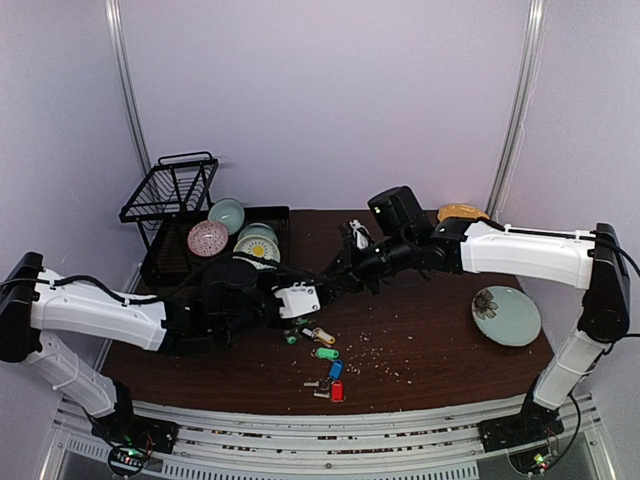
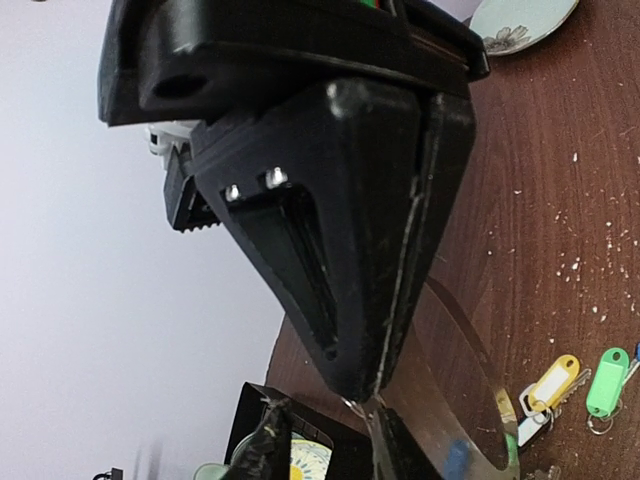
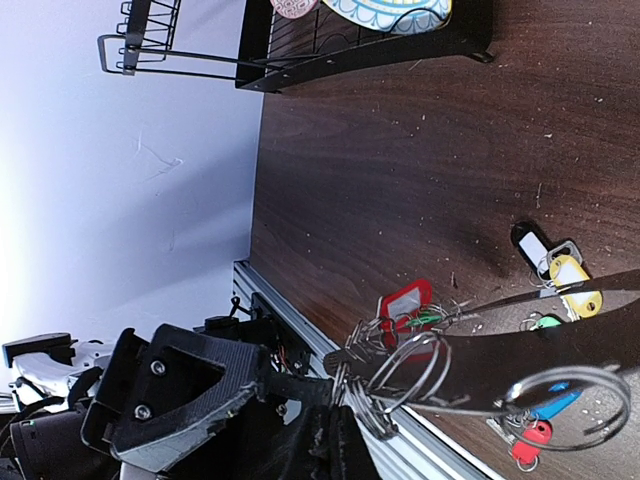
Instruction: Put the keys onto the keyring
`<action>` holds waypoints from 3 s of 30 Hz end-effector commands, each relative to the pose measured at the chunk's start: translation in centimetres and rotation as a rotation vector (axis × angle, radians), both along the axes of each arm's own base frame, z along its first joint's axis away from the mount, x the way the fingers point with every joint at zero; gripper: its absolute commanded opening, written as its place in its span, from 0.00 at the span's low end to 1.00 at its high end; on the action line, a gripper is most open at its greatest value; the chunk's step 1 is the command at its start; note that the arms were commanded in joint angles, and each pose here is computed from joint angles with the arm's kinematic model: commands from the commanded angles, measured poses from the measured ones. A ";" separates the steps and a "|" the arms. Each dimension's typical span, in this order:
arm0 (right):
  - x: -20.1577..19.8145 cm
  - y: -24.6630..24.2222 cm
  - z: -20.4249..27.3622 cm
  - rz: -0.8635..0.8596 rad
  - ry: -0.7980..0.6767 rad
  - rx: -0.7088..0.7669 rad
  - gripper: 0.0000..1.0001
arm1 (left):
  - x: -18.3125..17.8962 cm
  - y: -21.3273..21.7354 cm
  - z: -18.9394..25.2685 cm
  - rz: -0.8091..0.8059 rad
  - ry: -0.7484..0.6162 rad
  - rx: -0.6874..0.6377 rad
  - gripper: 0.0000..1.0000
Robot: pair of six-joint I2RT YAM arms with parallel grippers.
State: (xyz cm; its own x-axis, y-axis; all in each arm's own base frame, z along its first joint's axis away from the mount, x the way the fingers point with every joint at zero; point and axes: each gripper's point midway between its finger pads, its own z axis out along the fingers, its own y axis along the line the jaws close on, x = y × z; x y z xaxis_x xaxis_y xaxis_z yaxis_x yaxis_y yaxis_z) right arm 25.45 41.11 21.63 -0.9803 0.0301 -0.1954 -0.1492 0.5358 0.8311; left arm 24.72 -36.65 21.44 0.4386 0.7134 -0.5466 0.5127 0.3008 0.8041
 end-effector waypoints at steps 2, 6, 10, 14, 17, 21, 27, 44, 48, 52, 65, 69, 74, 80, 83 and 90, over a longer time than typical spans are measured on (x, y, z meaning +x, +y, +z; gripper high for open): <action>-0.2 0.2 4.7 0.029 -0.106 0.080 0.00 | -1.4 -1.2 2.2 -0.128 0.082 -0.116 0.38; 0.2 -0.2 5.5 -0.009 -0.095 0.137 0.00 | -1.4 -0.5 2.9 -0.111 0.094 -0.178 0.34; 0.4 -0.2 6.0 0.000 -0.123 0.137 0.00 | -1.4 -0.3 3.1 -0.113 0.067 -0.196 0.46; 0.2 0.0 6.4 0.001 -0.137 0.147 0.00 | -1.7 -0.7 3.4 -0.137 0.065 -0.215 0.44; 0.2 0.0 6.7 0.004 -0.147 0.152 0.00 | -0.4 -0.5 3.8 -0.068 0.036 -0.222 0.37; -0.2 0.2 6.5 0.021 -0.142 0.149 0.00 | 0.6 -0.3 4.9 -0.013 -0.001 -0.245 0.29; -0.5 0.5 6.7 0.033 -0.150 0.153 0.00 | 1.6 -0.2 4.8 0.038 -0.037 -0.232 0.25; -2.0 -1.3 7.7 0.305 -0.485 0.026 0.00 | -8.0 0.3 5.5 -0.535 0.384 -0.279 0.66; -2.8 -3.5 6.0 0.465 -0.692 -0.156 0.00 | -9.1 0.8 7.2 -0.604 0.497 -0.293 0.61; -3.4 -4.9 6.5 0.568 -0.891 -0.241 0.00 | -8.2 0.9 8.9 -0.599 0.566 -0.332 0.45; -5.7 -3.1 8.7 0.733 -1.234 -0.306 0.00 | -5.8 -1.1 8.8 -0.534 0.602 -0.399 0.25; -5.8 -2.5 9.1 0.727 -1.274 -0.307 0.00 | -6.8 -1.1 8.1 -0.579 0.607 -0.376 0.30; -5.7 -2.0 10.1 0.694 -1.297 -0.274 0.00 | -6.9 -1.4 7.5 -0.587 0.624 -0.358 0.26; -5.8 -1.7 10.5 0.677 -1.310 -0.262 0.00 | -6.3 -1.3 8.0 -0.555 0.588 -0.388 0.13; -5.8 -1.6 10.6 0.670 -1.314 -0.252 0.00 | -6.0 -1.4 8.2 -0.542 0.577 -0.402 0.12; -6.2 -1.4 10.8 0.671 -1.329 -0.231 0.00 | -5.0 -1.3 8.2 -0.483 0.556 -0.421 0.05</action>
